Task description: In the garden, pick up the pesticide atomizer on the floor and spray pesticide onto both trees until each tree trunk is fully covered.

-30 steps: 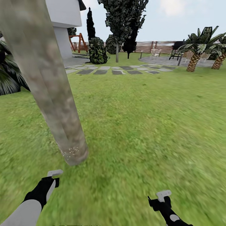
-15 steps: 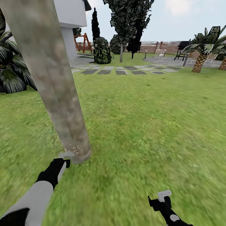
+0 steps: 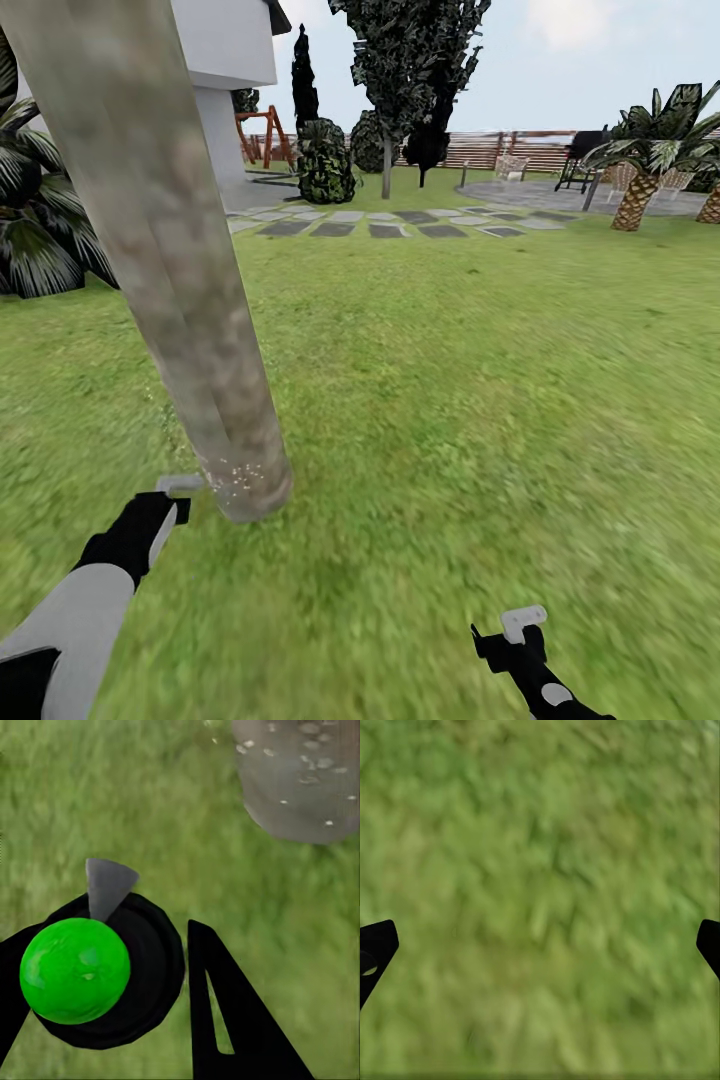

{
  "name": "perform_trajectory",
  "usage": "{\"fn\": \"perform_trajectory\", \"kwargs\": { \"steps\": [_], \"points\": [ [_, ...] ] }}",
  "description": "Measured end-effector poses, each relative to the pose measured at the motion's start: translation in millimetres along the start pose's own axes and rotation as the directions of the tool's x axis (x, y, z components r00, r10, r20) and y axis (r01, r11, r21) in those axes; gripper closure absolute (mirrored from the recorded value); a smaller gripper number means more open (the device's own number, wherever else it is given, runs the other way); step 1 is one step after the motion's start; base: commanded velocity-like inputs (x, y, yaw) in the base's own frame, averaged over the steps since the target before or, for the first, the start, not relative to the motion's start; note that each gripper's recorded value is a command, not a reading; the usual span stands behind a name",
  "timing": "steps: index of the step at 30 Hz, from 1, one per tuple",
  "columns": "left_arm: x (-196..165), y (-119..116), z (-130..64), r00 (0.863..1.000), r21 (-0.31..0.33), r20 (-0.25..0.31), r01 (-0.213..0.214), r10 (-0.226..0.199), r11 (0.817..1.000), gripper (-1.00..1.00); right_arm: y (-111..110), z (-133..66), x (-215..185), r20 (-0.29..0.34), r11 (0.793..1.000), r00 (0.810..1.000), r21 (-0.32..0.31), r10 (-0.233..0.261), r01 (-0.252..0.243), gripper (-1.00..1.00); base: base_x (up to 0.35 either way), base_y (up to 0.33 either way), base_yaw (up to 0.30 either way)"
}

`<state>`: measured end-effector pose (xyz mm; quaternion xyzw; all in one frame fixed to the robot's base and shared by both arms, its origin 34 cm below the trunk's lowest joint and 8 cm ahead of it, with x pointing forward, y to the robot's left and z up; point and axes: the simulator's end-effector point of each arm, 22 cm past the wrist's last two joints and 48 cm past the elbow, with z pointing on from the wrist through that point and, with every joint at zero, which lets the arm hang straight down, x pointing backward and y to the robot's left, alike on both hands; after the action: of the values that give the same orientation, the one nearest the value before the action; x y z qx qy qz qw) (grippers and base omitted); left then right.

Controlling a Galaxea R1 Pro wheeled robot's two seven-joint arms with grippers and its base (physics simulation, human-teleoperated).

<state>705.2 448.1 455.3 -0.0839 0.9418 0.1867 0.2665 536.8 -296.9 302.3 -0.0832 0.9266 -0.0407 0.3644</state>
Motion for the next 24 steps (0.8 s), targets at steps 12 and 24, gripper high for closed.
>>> {"fn": "perform_trajectory", "kwargs": {
  "steps": [12,24],
  "points": [
    [-25.2,-58.3,-26.9,0.998,0.12,0.008,-0.061,0.061,0.991,1.0,-1.8,-0.1,0.2,0.0,1.0,1.0,0.003,0.0,0.0,-1.0,0.0,0.0,0.0],
    [-59.3,-44.4,-34.6,0.996,0.098,0.046,-0.08,0.076,0.992,1.0,-0.8,0.0,0.5,-0.002,1.0,1.0,0.001,-0.001,0.001,-1.0,0.0,0.0,0.0]
  ]
}}
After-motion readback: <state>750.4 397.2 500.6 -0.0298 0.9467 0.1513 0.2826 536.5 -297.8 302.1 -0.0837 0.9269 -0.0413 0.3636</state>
